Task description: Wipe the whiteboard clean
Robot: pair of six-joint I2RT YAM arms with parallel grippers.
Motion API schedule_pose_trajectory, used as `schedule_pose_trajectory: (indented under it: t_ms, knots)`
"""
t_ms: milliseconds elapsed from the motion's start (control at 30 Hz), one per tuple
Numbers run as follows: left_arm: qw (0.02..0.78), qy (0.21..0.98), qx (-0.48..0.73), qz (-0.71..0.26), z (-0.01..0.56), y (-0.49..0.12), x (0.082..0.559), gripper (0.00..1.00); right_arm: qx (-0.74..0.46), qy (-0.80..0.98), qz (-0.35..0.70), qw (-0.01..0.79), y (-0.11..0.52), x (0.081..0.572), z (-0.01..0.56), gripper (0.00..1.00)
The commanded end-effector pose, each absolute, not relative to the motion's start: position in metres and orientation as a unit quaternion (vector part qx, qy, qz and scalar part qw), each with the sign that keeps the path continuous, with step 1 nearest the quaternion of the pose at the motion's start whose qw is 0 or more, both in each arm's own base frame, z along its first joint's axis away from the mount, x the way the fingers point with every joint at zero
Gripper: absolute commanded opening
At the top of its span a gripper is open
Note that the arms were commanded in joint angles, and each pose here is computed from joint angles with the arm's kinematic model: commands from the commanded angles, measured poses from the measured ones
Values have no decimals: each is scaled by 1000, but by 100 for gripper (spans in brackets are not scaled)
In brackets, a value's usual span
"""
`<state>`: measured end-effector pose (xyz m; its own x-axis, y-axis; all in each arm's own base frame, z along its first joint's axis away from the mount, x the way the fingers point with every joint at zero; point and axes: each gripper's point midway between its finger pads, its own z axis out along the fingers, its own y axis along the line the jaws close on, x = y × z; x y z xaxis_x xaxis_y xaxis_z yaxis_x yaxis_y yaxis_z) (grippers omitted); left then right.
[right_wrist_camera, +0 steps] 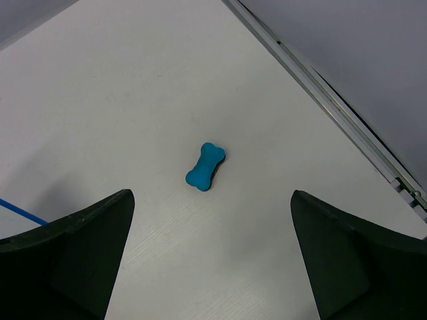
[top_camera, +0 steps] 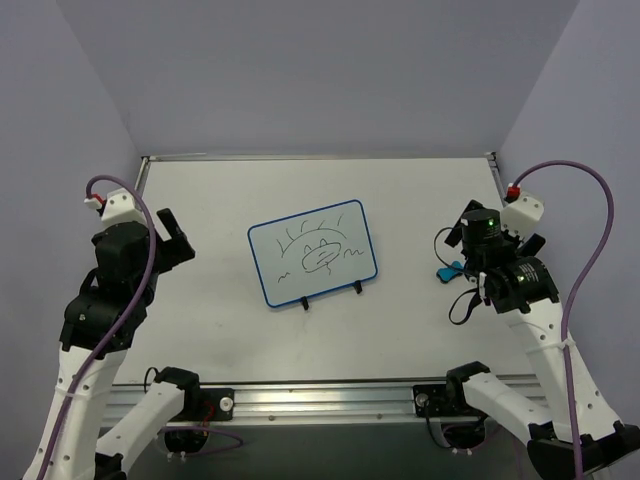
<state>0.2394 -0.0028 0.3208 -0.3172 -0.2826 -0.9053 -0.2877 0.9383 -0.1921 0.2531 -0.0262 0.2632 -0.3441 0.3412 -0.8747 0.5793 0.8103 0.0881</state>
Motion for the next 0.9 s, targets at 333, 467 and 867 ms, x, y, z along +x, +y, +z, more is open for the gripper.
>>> schedule_pose_trajectory:
  t_ms: [333, 467, 867]
  knots:
    - [582, 792, -182, 4, 333, 1, 239, 94, 292, 797, -133, 511, -33, 250, 273, 100]
    - [583, 792, -181, -1, 334, -1, 238, 94, 290, 799, -121, 513, -29, 251, 272, 100]
    - [572, 779, -30, -254, 329, -117, 284, 94, 185, 823, 33, 536, 29, 266, 269, 100]
